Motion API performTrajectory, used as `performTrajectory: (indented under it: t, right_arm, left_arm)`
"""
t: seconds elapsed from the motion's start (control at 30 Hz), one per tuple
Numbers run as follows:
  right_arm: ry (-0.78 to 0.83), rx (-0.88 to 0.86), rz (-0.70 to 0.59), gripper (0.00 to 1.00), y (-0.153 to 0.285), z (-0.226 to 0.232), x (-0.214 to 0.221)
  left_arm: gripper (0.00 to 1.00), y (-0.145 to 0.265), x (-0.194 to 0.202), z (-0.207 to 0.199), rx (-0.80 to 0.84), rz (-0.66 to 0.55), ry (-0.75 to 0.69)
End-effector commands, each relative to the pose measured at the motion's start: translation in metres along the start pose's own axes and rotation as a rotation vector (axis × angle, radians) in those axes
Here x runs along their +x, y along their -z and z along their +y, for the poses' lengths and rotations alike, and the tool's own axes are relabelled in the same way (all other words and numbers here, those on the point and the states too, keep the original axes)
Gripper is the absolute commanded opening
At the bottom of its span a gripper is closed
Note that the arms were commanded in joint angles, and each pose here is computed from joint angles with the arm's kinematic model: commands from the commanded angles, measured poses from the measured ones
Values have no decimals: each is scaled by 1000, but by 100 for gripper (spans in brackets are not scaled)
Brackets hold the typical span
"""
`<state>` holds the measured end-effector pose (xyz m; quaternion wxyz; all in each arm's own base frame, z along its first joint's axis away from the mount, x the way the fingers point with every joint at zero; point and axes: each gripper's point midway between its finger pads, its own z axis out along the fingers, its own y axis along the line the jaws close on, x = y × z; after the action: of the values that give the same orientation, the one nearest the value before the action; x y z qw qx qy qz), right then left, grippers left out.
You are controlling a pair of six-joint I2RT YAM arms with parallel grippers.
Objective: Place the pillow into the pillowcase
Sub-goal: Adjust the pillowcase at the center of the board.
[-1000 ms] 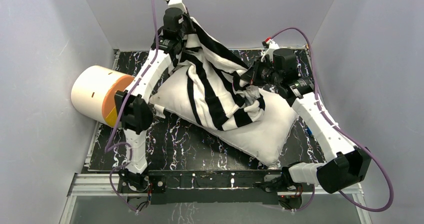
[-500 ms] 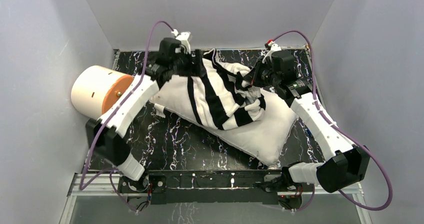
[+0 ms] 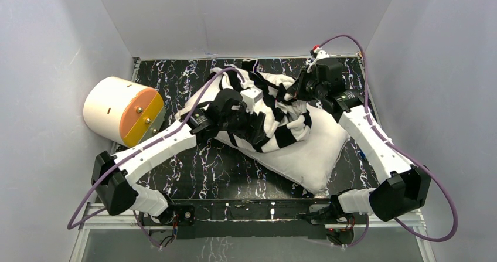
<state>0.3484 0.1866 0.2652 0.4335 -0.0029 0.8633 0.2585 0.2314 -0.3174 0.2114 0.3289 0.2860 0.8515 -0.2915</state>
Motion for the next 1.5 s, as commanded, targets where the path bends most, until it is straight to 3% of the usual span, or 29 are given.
performTrajectory:
  t: [0.0, 0.23, 0.4, 0.7, 1.0, 1.1, 1.2, 1.27, 1.47]
  right_arm:
    - [6, -2, -86, 0, 6, 7, -30]
    - [14, 34, -98, 0, 2, 1, -36]
    - [13, 34, -97, 0, -1, 0, -37]
    - [5, 37, -99, 0, -3, -1, -37]
    - [-3, 29, -111, 0, 0, 0, -39]
    - [-6, 25, -112, 0, 1, 1, -39]
    - [-6, 19, -115, 0, 0, 3, -41]
    - [-2, 1, -120, 0, -2, 7, -44]
    - [21, -68, -135, 0, -14, 30, -74]
  left_arm:
    - [75, -12, -1, -13, 46, -25, -71]
    - [75, -18, -9, -28, 81, -37, -93]
    - [76, 7, -36, -49, 149, -139, -52]
    - [77, -3, -20, -58, 155, -116, -61]
    - [76, -23, -18, -38, 6, -128, -127]
    - [61, -31, -16, -26, -80, -135, -170]
    - [28, -20, -25, -19, -135, -167, -199]
    - [14, 0, -42, -8, -223, -214, -206]
    - [9, 66, -84, 46, -445, -226, -198]
